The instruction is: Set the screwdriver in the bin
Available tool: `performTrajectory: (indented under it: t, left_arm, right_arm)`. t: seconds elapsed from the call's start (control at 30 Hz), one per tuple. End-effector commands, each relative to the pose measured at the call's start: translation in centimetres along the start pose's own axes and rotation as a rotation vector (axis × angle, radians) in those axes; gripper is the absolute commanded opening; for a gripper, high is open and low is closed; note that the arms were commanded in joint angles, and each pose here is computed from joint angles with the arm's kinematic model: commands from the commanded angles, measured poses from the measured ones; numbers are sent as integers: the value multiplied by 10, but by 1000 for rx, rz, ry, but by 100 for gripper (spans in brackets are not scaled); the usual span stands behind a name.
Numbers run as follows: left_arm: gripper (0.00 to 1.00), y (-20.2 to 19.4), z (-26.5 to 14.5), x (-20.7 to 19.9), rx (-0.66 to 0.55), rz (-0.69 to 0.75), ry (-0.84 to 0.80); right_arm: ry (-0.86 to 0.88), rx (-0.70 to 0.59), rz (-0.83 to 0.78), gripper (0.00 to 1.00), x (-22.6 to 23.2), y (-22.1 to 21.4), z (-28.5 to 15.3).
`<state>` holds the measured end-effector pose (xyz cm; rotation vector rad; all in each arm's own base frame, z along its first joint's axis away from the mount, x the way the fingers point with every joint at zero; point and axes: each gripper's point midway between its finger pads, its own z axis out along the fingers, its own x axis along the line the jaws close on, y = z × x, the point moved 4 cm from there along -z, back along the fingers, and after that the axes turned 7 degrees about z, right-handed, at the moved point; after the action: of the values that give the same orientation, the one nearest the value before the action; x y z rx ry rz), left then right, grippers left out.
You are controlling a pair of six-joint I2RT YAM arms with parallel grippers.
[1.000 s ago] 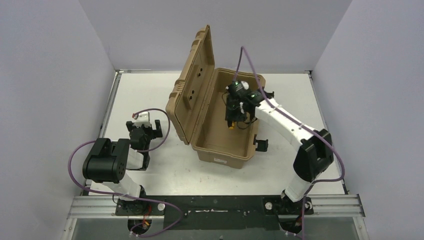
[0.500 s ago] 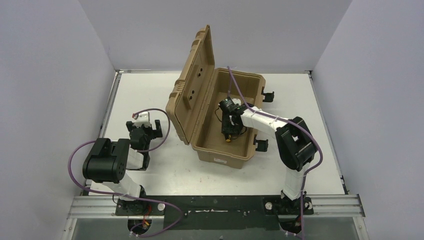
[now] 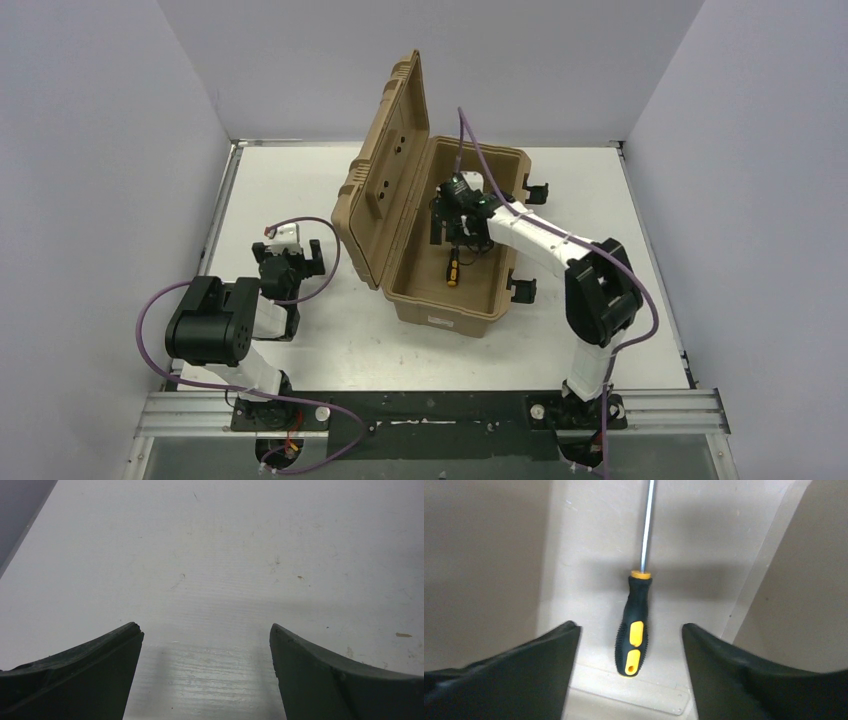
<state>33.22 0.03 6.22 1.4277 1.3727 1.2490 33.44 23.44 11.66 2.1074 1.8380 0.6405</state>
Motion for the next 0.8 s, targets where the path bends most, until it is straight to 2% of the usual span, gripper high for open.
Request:
performTrajectory:
  t: [0.0,0.03,0.2,0.37,0.53,0.63,0.77]
  left_arm:
    - [97,18,5,1,-70,-18,9]
    - [97,18,5,1,-69,-18,9]
    - [97,18,5,1,-71,-18,9]
    - [97,18,5,1,-70,-18,8]
    - [97,18,5,1,-69,-19,8]
    - [97,19,5,1,-71,-18,9]
    - [97,18,5,1,-70,-18,9]
  right_arm:
    - [99,-253,-8,94,9,71,-81]
    - [114,-281,-10,99,7,80,-93]
    - [200,-427,-38,100,-16,113,-146]
    - [156,-594,-55,100,-77,128,-175]
    - [16,-721,-70,100,-147,114,-174]
    - [-90,-756,-28,100,-189,95,-155]
    - [-109,-792,-5,100,-222,64,-128]
